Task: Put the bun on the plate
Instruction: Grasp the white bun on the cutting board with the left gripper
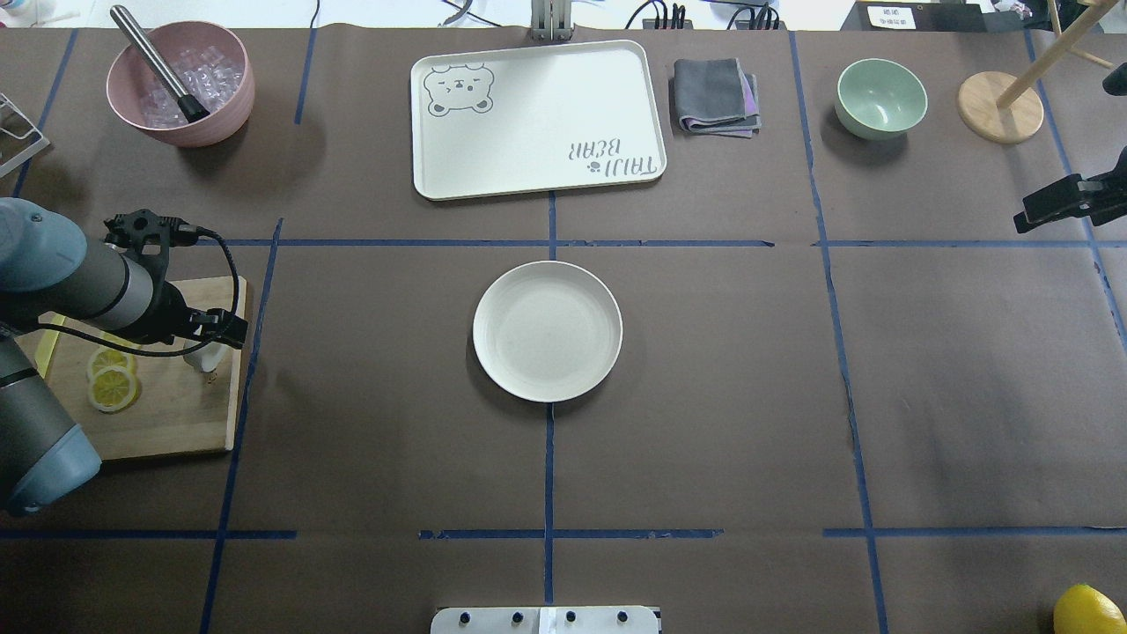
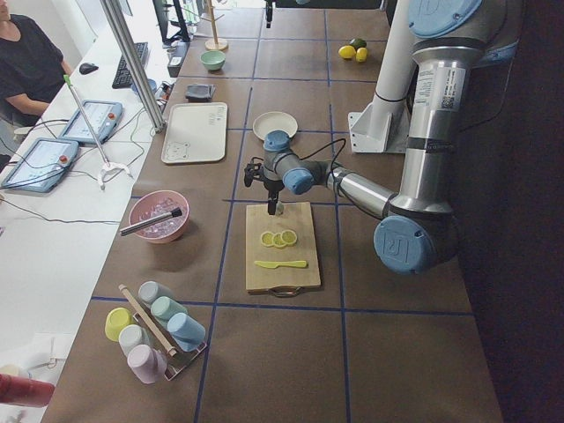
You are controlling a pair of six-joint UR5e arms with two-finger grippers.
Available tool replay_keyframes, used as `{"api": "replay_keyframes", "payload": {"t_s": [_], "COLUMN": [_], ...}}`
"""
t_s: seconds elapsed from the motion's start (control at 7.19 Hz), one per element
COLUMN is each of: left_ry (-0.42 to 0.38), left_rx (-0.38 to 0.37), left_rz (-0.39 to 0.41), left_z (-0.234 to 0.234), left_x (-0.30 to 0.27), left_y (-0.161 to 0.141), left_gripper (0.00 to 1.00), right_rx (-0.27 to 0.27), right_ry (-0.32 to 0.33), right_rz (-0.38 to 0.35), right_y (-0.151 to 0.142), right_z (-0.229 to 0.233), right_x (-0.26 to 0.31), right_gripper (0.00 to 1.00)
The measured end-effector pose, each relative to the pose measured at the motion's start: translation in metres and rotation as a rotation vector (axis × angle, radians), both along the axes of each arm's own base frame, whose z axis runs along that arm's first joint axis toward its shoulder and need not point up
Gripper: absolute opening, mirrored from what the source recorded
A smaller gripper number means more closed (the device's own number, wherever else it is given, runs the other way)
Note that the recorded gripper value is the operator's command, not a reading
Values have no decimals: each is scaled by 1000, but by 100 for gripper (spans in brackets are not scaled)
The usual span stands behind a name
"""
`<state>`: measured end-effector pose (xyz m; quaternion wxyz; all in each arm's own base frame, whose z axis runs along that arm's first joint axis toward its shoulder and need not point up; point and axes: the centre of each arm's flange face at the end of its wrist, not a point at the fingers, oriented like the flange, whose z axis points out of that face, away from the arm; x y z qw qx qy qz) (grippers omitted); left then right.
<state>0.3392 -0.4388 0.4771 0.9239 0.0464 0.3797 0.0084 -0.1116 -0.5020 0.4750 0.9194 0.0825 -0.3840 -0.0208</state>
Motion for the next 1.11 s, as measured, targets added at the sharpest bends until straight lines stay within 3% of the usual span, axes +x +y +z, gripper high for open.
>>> {"api": "replay_keyframes", "payload": {"t_s": [0.28,1.11], "left_ry": [0,-1], "left_rx": [-4,-20], "left_rz": [3,5], "left_z": [1,3], "left_x": [1,1], "left_y": [2,3], "left_gripper": [86,50], "right_rx": [-2,-9], "right_ry": [-4,-31], "right_rz": [0,-4], "right_y": [1,0], "right_z": [0,-5], "right_x": [1,2], "right_gripper": [100,100]}}
